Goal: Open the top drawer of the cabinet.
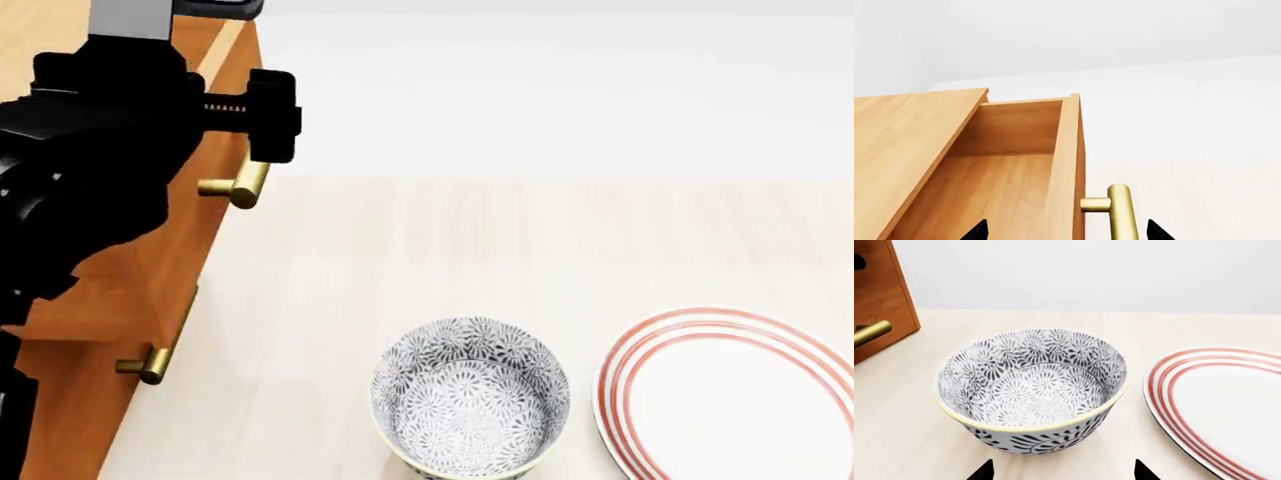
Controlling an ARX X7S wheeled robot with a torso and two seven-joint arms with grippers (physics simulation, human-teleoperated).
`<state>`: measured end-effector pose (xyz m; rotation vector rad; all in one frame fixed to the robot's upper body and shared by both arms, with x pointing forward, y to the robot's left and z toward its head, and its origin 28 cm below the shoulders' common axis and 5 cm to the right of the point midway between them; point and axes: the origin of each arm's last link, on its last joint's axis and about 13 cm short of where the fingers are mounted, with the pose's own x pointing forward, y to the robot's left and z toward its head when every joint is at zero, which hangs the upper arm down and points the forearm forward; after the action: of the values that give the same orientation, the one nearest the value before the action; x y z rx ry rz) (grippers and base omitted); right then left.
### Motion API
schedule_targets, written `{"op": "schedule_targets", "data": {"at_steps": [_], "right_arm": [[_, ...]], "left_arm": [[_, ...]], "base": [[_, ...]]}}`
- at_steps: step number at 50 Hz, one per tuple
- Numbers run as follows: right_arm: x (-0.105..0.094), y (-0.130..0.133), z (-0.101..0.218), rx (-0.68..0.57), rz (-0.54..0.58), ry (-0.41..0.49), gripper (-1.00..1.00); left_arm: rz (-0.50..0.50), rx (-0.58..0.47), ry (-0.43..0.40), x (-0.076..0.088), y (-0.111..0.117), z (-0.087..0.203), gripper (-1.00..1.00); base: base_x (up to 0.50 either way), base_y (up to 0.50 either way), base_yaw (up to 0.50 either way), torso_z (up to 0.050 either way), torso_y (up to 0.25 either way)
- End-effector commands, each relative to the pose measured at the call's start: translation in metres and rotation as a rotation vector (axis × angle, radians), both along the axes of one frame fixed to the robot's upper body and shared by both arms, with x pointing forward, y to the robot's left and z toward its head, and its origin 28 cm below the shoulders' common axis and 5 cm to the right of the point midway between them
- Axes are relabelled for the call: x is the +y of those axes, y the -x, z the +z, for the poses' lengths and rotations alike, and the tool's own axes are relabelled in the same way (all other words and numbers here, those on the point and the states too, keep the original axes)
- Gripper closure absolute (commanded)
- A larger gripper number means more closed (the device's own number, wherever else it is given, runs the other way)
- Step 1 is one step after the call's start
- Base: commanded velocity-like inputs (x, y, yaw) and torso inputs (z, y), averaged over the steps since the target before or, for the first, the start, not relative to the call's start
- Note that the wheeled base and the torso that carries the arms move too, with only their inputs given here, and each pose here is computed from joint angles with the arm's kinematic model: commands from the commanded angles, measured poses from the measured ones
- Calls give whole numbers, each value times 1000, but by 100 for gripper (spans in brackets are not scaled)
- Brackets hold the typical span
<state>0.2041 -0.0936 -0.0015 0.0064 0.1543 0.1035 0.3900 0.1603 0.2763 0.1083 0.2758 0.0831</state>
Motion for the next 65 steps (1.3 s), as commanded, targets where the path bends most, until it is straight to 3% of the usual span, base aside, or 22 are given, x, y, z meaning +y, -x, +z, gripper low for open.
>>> {"op": "schedule_targets", "data": {"at_steps": [1,5,7,18,28,38,44,65], "right_arm": [[1,-1,2,-13,5,-8,-100],[1,-2,1,-11,5,-8,-100],[1,-1,2,-12,6,-6,-100],[2,-1,1,-20,11,1,-100],[2,-1,0,-18,14,4,-100],[2,-1,1,-14,16,3,-100],[2,-1,0,-14,16,3,-100],[2,-1,0,-12,17,2,-100]], "left_arm": [[-5,95,46,-3,-2,8,-100],[-39,147,108,-2,1,16,-100],[-21,135,91,-1,0,19,-100],[-72,222,274,-5,3,34,-100],[-23,244,418,0,-3,49,-100],[3,226,414,3,-6,52,-100],[2,265,464,2,-7,49,-100],[44,344,526,1,-12,35,-100]], "base": [[0,0,0,0,0],[0,0,0,0,0],[0,0,0,0,0],[0,0,0,0,0],[0,0,0,0,0],[0,0,0,0,0],[0,0,0,0,0],[0,0,0,0,0]]}}
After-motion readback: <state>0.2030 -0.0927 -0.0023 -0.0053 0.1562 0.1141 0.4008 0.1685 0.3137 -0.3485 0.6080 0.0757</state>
